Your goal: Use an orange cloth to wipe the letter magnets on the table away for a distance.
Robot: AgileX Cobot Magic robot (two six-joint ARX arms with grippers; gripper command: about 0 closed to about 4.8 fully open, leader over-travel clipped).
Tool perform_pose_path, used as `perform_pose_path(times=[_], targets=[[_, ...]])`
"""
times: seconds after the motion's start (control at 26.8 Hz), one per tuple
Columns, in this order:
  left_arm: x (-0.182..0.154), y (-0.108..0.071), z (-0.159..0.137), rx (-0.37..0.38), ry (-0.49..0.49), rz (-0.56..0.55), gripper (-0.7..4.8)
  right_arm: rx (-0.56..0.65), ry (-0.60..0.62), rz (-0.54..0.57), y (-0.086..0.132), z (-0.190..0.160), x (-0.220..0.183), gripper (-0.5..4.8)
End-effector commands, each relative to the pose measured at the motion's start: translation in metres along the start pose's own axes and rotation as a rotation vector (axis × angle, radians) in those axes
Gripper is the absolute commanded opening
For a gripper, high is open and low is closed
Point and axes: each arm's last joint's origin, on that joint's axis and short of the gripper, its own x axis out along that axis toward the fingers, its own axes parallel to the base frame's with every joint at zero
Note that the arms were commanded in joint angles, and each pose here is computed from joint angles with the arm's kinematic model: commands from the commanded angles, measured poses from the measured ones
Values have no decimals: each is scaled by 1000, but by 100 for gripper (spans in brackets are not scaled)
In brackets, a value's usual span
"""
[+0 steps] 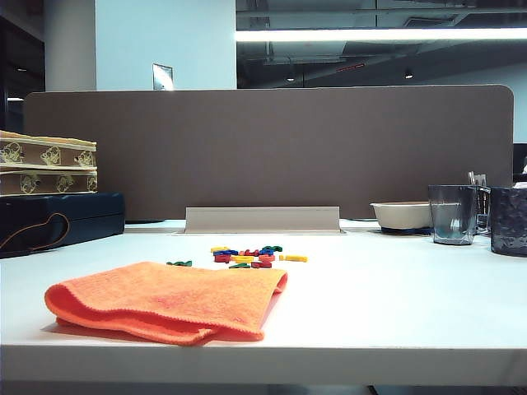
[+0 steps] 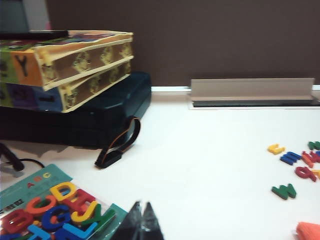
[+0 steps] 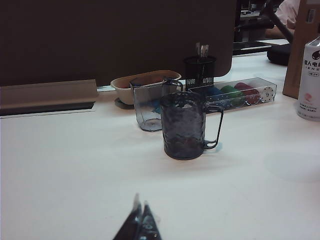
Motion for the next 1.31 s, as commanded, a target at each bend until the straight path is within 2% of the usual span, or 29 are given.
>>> perform_pose_path(times=[0.04, 0.15, 0.52, 0.56, 0.64, 0.67, 0.75, 0.82, 0.97, 1.16, 1.31], targets=[[0, 0, 3, -3, -18, -18, -6, 14, -18, 3, 0, 0, 0, -2], [0, 0, 3, -3, -20, -19, -6, 61, -17, 3, 0, 0, 0, -1], [0, 0, 4, -3, -30, -21, -6, 65, -30, 8, 0, 2, 0, -1], [0, -1, 5, -3, -35, -29, -6, 66, -40, 15, 1, 3, 0, -1], [-1, -4, 9, 2, -81, -138, -6, 65, -78, 89, 3, 10, -1, -1], [-1, -4, 11, 3, -93, -158, -6, 66, -83, 95, 4, 13, -2, -1], [-3, -4, 21, -7, -118, -165, -3, 84, -110, 99, 4, 23, -4, -1], [-4, -4, 27, -11, -135, -166, 26, 84, -127, 102, 5, 29, -5, 3], [-6, -4, 33, -9, -156, -179, 85, 84, -153, 105, 5, 40, -8, 58], [-8, -6, 38, -17, -171, -235, 89, 80, -181, 146, 7, 54, -13, 96], [-8, -10, 39, -20, -170, -296, 89, 72, -148, 194, 9, 60, -13, 119]])
